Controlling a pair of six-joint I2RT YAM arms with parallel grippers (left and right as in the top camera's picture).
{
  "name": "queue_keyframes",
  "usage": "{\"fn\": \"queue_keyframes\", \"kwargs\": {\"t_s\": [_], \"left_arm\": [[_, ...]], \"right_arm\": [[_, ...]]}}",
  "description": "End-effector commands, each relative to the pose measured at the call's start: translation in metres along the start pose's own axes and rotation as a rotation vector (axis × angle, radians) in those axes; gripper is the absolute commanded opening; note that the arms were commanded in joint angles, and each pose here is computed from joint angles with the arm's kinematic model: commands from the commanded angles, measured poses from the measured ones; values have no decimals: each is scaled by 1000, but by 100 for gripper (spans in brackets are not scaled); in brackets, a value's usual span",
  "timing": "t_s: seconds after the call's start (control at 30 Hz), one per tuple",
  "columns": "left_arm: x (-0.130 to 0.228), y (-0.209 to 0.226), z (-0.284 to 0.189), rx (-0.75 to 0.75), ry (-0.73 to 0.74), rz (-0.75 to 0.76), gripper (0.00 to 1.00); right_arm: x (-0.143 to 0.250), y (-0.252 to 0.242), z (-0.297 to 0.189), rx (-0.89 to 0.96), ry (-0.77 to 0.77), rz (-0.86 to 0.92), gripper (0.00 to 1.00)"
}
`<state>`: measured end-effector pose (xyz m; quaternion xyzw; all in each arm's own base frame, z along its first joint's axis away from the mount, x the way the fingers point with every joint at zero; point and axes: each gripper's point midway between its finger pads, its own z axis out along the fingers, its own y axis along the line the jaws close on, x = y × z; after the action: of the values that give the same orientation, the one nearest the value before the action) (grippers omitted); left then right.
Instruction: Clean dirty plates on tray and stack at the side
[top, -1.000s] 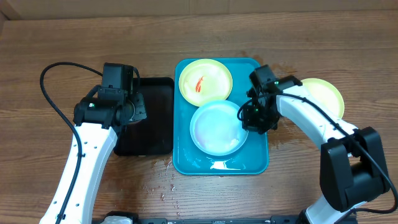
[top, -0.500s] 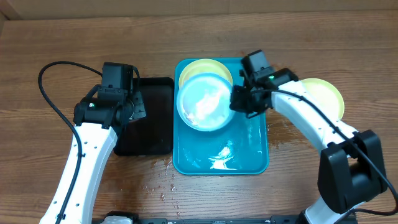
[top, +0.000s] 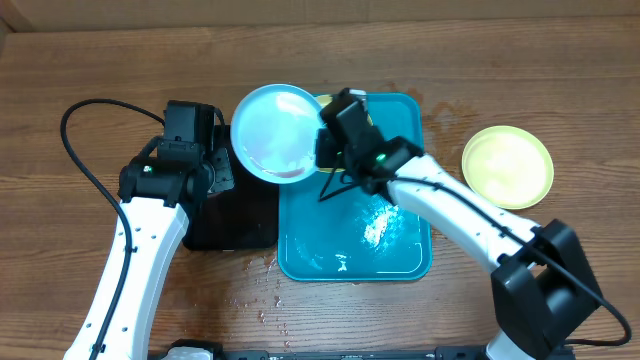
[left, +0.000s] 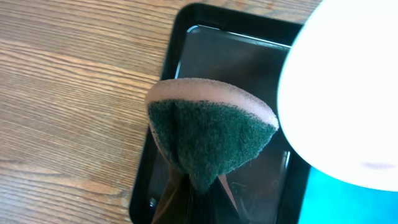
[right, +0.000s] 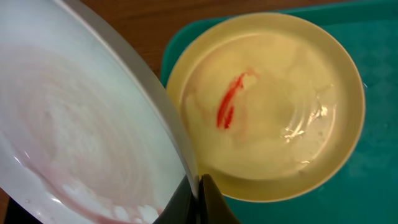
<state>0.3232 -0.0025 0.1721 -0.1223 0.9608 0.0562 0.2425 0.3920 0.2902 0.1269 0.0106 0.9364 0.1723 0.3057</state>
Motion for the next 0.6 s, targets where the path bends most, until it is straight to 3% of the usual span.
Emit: {"fn": "queue_keyframes", "kwargs": {"t_s": [0.0, 0.57], "left_arm": [[-9, 11, -4, -62, -39, -46, 4], [-6, 12, -4, -66, -28, -43, 4]], "right_arm": [[-30, 14, -21, 57, -182, -12, 4], [-83, 92, -81, 185, -662, -507, 4]]}}
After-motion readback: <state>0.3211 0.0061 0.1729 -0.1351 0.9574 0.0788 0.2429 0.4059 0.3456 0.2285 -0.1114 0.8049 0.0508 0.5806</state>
